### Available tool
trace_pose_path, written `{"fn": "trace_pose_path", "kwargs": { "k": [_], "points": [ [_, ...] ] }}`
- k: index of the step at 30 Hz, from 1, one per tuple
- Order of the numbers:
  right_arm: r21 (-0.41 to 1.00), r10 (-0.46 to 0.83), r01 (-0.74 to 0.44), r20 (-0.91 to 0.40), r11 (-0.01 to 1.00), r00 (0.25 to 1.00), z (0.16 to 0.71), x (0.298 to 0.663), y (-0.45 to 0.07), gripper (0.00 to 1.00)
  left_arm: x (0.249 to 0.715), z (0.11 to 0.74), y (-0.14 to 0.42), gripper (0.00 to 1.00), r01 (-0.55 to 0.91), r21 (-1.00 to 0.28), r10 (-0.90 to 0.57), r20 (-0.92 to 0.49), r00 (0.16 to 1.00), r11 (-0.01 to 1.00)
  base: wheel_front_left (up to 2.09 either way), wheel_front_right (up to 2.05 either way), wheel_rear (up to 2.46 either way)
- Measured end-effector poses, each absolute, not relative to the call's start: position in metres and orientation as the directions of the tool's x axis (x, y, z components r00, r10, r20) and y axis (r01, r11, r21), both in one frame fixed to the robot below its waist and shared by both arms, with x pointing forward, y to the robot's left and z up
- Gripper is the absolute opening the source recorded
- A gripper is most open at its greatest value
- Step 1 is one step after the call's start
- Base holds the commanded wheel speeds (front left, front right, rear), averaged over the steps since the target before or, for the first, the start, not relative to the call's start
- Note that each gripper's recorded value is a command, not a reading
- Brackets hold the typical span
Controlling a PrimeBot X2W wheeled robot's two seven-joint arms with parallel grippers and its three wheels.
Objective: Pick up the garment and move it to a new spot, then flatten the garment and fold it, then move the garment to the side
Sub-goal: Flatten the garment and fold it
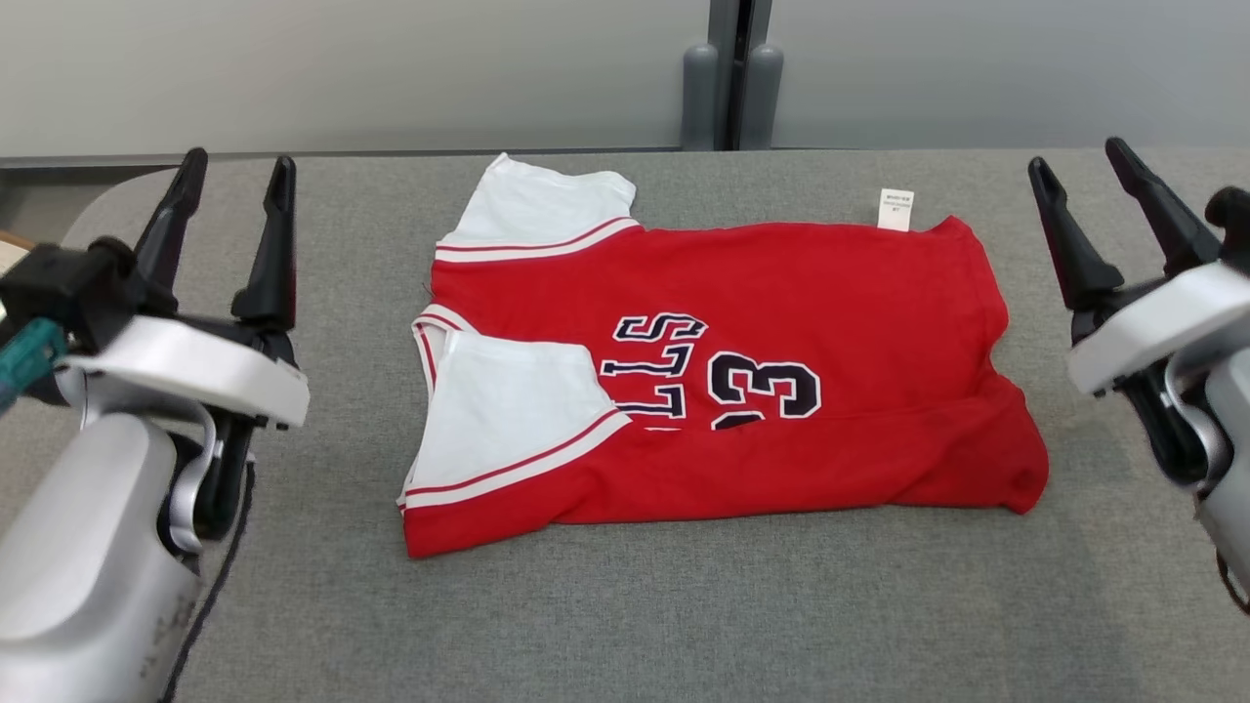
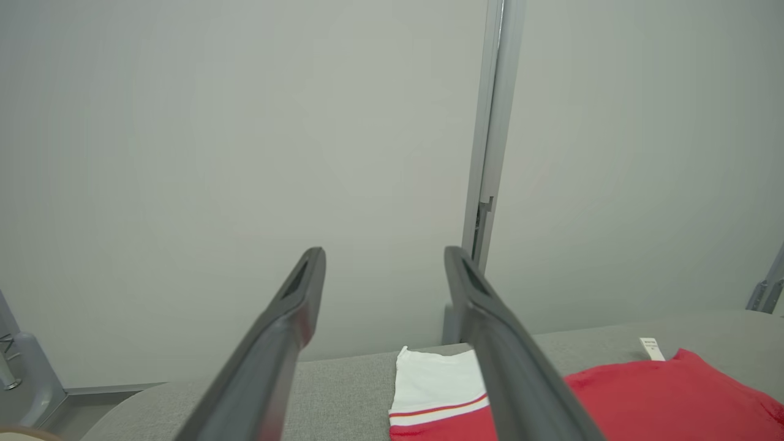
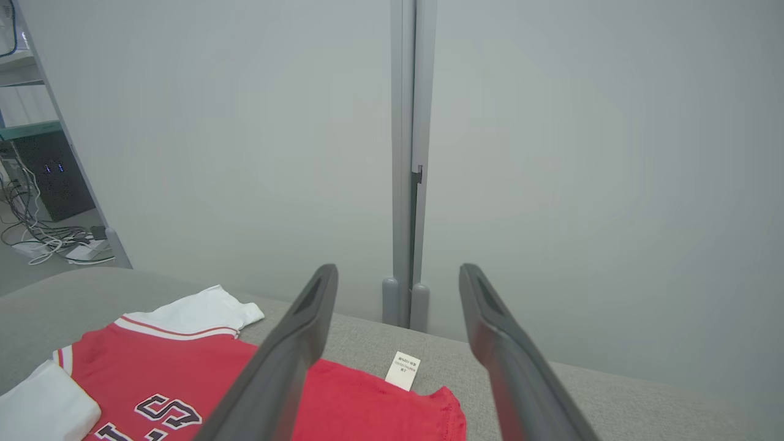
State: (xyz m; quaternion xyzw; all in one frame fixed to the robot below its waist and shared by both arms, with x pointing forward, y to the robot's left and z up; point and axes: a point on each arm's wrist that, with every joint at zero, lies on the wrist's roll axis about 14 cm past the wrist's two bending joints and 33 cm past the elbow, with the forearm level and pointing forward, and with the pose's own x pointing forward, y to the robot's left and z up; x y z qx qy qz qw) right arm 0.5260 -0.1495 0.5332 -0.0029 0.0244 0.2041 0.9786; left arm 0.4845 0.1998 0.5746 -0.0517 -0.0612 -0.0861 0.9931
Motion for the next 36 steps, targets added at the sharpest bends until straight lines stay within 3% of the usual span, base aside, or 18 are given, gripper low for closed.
{"fn": "trace_pose_path", "kwargs": {
  "k": [5,12,22,36],
  "points": [
    [0.004,0.383,-0.383,0.047,0.924,0.923,0.544,0.498,-0.147,1.0,0.448,0.585,0.204,1.0,0.113,-0.182,-0.07,0.229,0.971,0.977,0.0,0.0,0.0],
    [0.058,0.335,-0.344,0.126,0.937,0.934,0.539,0.453,-0.135,1.0,0.403,0.569,0.199,1.0,0.071,-0.264,-0.003,0.25,0.968,0.962,0.0,0.0,0.0],
    [0.095,0.263,-0.276,0.135,0.956,0.955,0.525,0.416,-0.132,1.0,0.372,0.505,0.19,1.0,0.01,-0.282,0.015,0.084,0.996,0.959,0.0,0.0,0.0],
    [0.081,0.197,-0.206,0.109,0.975,0.974,0.516,0.411,-0.158,1.0,0.37,0.402,0.163,1.0,-0.004,-0.277,-0.069,-0.253,0.965,0.961,0.0,0.0,0.0]
  ]
}}
